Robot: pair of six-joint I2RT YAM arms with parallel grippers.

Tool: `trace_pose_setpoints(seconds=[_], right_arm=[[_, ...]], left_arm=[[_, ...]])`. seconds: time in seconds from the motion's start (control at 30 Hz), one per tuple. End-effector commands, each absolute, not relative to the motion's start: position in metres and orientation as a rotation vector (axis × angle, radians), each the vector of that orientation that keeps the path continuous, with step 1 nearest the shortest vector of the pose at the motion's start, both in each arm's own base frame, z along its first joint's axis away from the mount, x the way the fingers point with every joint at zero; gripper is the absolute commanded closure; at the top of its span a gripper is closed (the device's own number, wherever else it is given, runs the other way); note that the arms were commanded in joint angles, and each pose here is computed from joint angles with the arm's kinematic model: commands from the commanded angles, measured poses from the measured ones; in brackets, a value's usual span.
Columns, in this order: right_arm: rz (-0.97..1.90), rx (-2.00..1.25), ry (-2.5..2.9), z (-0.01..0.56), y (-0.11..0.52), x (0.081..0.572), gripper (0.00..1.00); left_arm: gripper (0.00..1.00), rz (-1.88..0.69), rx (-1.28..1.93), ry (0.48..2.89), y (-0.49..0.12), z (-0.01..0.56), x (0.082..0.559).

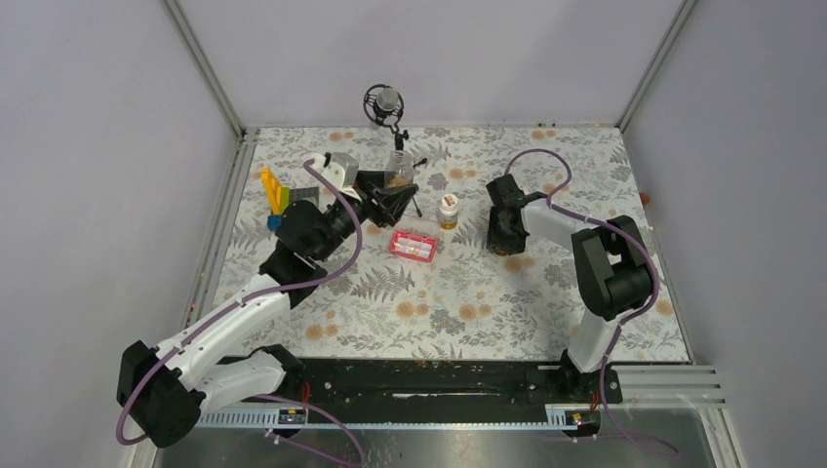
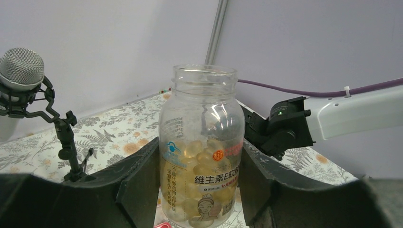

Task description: Sort the pills into containers

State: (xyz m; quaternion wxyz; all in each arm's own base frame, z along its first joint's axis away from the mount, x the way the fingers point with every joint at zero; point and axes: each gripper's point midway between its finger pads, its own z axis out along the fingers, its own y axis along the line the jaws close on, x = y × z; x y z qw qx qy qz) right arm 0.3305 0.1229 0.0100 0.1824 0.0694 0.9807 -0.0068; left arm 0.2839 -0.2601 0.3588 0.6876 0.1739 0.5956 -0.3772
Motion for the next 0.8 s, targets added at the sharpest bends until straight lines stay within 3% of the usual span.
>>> trace_pose_setpoints(seconds=[0.0, 0.23, 0.53, 0.77], right_arm=[[0.03, 0.187, 2.711, 0.039, 0.129, 0.339, 0.62], [0.412, 0.041, 2.597, 0.124, 0.17, 0.333, 0.63], [1.013, -0.241, 2.185, 0.301, 0.233, 0.308, 0.64], [1.255, -0.395, 2.069, 0.37, 0.251, 0.27, 0.65]], left_arm=[[1.0, -0.892, 0.402, 1.265, -0.266, 0.38, 0.28], [1.0, -0.879, 0.532, 1.329, -0.28, 0.359, 0.282], [1.0, -0.858, 0.733, 1.314, -0.285, 0.356, 0.277], [1.0, -0.86, 0.843, 1.329, -0.288, 0.352, 0.266]])
